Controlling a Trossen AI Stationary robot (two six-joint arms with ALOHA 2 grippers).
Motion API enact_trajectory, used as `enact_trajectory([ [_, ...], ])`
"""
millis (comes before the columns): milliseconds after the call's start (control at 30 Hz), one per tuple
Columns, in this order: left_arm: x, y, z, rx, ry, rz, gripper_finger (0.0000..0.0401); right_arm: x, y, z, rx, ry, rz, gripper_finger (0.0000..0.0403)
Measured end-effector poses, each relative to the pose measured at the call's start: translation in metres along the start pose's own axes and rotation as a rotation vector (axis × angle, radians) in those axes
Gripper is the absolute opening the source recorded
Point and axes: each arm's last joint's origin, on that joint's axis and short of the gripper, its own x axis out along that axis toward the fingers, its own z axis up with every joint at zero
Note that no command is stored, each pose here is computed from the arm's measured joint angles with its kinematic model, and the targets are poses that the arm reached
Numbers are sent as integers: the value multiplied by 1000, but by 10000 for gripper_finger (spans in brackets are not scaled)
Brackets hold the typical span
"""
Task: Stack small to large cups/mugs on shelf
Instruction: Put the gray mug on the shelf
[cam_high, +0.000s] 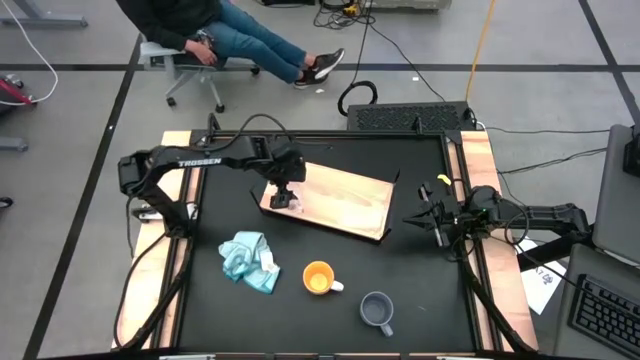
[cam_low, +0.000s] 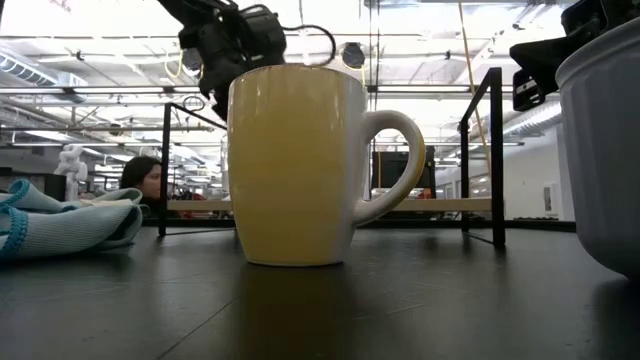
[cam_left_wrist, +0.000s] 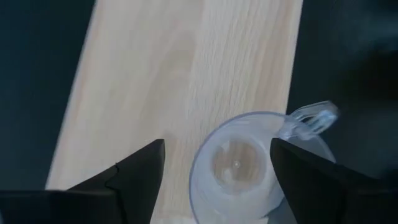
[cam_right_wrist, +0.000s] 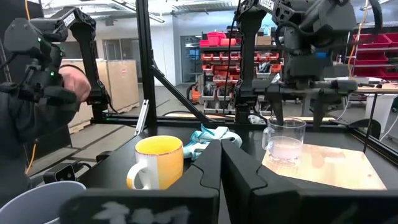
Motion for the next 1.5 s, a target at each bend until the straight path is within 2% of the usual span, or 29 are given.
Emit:
enact_trajectory([
  [333,-38,-9,-5,1,-26,83,294,0,0,0,0,0,0,0],
  [600,-90,-27,-20,23,-74,138,285,0,0,0,0,0,1,0],
  [733,-121,-41,-35,15,-108,149,224,0,0,0,0,0,0,0],
  [867,-147,-54,-48,-23,-162,156,126,0,0,0,0,0,0,0],
  [1000,-165,-68,-60,-12,-200,148,26,0,0,0,0,1,0,0],
  [1033,-169,-71,-62,-15,-218,147,14,0,0,0,0,0,0,0],
  [1333,-199,-98,-84,59,-337,126,3,0,0,0,0,1,0,0],
  [1500,-192,-108,-106,61,-372,93,2,0,0,0,0,1,0,0],
])
